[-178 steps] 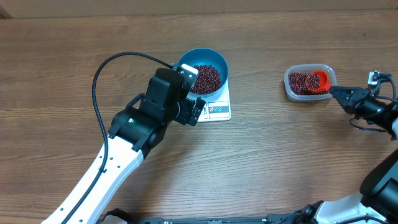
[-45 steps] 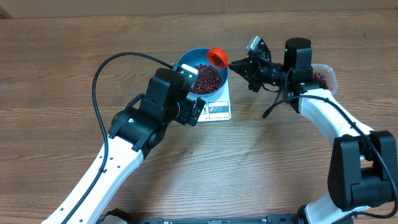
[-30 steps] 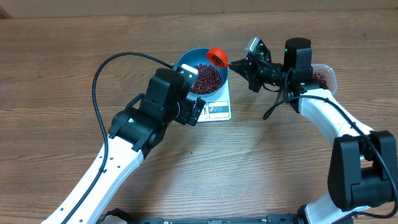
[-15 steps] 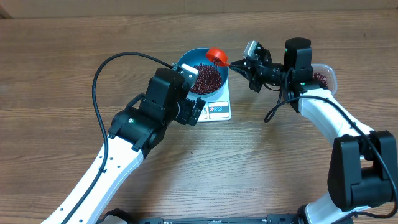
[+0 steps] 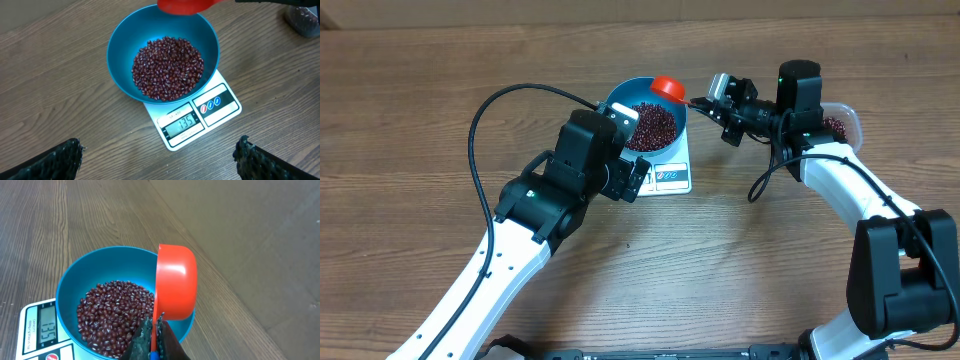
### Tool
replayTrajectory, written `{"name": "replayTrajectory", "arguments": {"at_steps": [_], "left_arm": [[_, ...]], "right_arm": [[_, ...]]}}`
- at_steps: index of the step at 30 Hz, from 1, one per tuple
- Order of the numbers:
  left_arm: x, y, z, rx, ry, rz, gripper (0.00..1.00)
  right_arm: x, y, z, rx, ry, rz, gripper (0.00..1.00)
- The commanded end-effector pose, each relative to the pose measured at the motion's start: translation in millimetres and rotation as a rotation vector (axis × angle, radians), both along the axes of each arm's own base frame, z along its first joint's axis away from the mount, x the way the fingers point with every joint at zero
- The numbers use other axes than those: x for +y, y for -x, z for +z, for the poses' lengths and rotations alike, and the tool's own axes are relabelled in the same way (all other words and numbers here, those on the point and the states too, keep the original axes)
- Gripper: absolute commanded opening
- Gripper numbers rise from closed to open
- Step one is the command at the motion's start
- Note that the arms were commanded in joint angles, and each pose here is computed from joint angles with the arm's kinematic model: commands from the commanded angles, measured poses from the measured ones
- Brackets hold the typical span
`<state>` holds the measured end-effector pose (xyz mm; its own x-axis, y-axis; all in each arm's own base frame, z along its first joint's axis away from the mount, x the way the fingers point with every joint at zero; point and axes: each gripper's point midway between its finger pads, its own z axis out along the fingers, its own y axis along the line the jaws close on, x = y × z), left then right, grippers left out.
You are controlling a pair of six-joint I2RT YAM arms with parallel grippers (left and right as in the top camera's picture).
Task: Scoop item into bowl and weigh 150g on scale
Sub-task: 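Hold the scoop tilted over the bowl, pouring out the beans, then carry the empty scoop right back to the bean tub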
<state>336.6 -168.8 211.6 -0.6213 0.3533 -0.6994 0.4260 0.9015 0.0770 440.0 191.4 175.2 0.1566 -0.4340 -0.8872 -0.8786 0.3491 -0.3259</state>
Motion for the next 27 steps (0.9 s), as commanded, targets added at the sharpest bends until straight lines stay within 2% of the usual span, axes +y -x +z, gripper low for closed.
{"name": "replayTrajectory", "arguments": {"at_steps": [1,6,15,21,27], "left_arm": [[0,1,8,-0.019,0.011,-0.01,1.0],[0,1,8,-0.019,0.011,-0.01,1.0],[0,1,8,-0.019,0.011,-0.01,1.0],[0,1,8,-0.019,0.011,-0.01,1.0],[0,1,8,-0.019,0.011,-0.01,1.0]], "right_arm": [[2,-2,0,-0.026,0.008,0.011,0.04],[2,-3,10,-0.055,-0.002,0.014,0.04],[-26,-4,62,0.023,-0.135,-0.119,0.04],[-84,-10,88,0.13,-0.248,-0.297,0.04],[-157,0,77,0.289,-0.284,-0.508,0.04]]}}
